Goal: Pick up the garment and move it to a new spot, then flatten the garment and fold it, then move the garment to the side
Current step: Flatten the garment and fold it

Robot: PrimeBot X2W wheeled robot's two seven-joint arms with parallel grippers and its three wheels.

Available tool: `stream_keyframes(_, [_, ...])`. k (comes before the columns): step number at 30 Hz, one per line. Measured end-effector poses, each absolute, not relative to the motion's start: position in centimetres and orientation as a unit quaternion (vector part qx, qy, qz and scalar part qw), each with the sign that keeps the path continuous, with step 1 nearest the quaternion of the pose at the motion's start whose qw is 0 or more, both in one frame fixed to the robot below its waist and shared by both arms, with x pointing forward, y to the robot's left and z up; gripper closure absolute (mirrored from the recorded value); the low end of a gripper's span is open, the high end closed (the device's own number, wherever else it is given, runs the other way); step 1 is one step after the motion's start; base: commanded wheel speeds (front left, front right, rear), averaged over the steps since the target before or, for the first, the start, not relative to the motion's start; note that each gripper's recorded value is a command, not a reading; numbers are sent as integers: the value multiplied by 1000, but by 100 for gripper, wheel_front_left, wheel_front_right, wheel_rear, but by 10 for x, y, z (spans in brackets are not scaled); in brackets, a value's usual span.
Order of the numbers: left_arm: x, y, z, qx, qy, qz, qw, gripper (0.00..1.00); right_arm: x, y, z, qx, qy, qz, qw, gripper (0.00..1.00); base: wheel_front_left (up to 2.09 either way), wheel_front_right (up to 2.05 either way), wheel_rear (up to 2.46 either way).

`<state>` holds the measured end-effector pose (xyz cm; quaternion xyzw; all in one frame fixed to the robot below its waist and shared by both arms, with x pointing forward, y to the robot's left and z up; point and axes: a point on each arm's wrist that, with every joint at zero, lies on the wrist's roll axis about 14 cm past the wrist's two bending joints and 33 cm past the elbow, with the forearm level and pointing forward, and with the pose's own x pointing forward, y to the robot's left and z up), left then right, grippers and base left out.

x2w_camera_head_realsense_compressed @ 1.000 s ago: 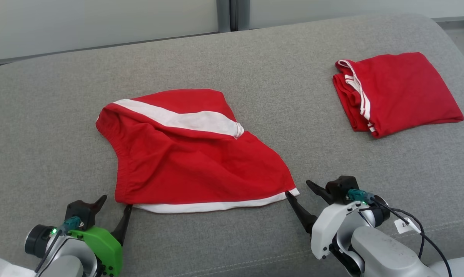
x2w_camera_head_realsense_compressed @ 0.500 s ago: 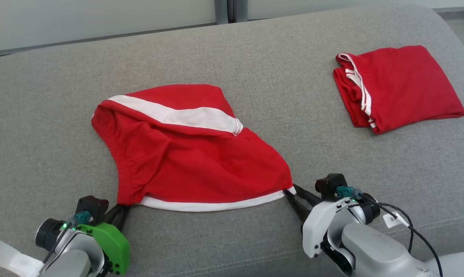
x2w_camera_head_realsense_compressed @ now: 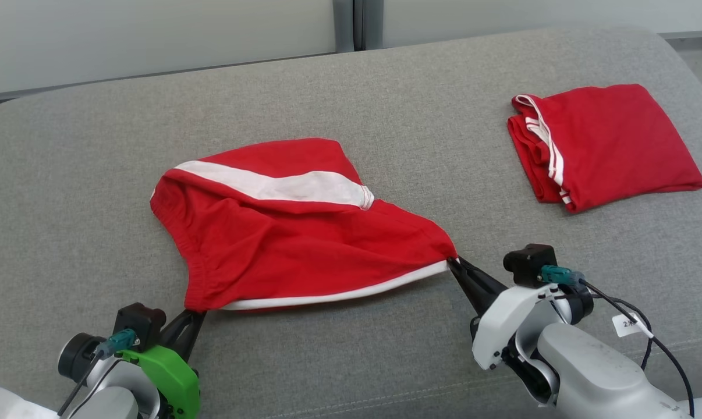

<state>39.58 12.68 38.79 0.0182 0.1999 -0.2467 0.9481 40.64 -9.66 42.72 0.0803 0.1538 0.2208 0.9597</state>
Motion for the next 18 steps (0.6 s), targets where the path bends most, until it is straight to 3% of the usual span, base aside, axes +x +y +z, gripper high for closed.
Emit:
stream_keyframes(10, [388, 127, 425, 35, 142, -268, 952, 100, 403, -95, 475, 106, 80, 234, 963, 100, 0, 0, 0])
stream_keyframes(18, [428, 127, 488, 51, 62, -270, 960, 100, 423, -85, 515, 103, 33, 261, 959, 100, 0, 0, 0])
